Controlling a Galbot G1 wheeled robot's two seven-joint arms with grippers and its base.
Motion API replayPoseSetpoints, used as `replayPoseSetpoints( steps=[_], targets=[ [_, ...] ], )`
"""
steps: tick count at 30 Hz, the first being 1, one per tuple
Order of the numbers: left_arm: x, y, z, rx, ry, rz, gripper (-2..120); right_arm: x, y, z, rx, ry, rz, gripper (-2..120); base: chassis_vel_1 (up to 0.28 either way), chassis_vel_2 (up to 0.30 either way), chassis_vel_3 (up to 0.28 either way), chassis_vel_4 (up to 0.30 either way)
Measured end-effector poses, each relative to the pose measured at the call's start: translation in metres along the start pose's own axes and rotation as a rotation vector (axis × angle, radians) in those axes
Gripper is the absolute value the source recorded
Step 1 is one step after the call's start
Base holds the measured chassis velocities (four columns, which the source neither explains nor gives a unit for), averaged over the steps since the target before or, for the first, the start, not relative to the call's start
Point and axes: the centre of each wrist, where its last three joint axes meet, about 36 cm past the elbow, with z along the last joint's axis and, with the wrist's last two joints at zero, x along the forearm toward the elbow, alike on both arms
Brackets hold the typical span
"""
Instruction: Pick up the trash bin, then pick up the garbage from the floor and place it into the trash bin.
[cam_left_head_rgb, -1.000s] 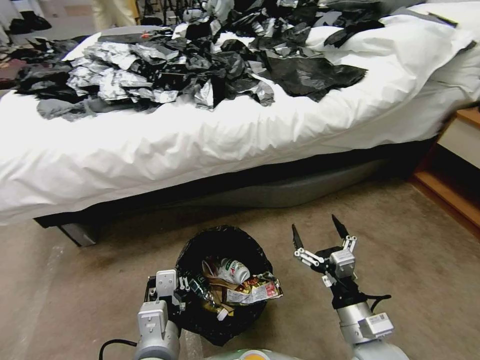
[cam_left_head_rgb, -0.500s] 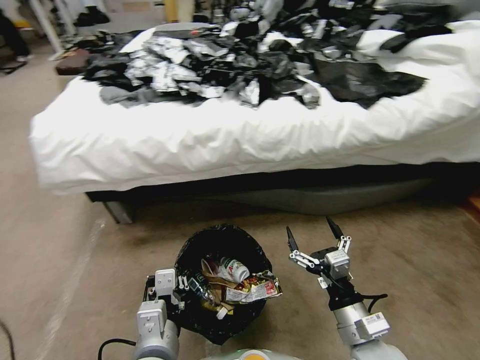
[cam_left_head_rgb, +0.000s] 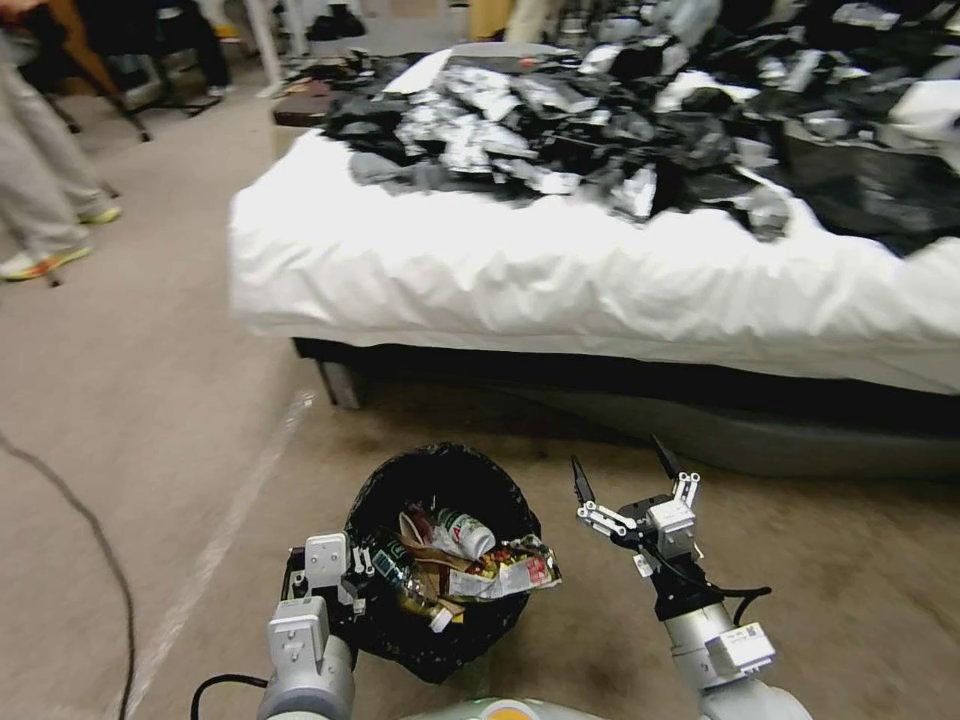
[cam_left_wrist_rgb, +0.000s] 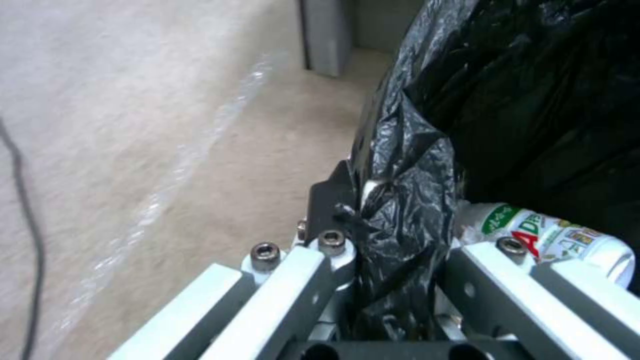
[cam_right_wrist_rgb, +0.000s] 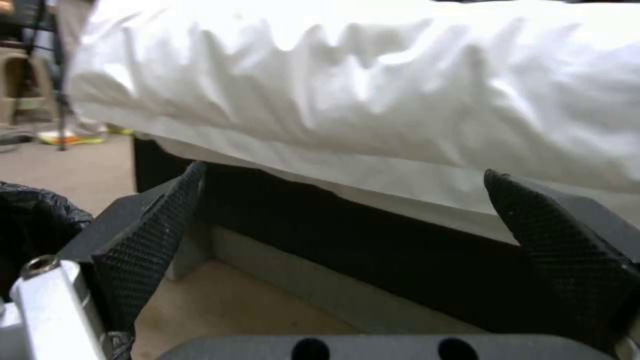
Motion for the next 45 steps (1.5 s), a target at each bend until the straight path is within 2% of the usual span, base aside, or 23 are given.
replayPoseSetpoints(
  steps=[21,45],
  targets=[
    [0.000,-0.002,-0.004,0.008,-0.001,0.008,3,-0.007,0.004,-0.009,0.002,-0.011,-0.012,100,0.122,0.121,0.128,0.122],
    [0.003,0.000,-0.009,0.012,-0.013,0.008,3,-0.014,0.006,-0.005,0.002,-0.012,-0.030,100,0.131,0.121,0.131,0.125]
  ],
)
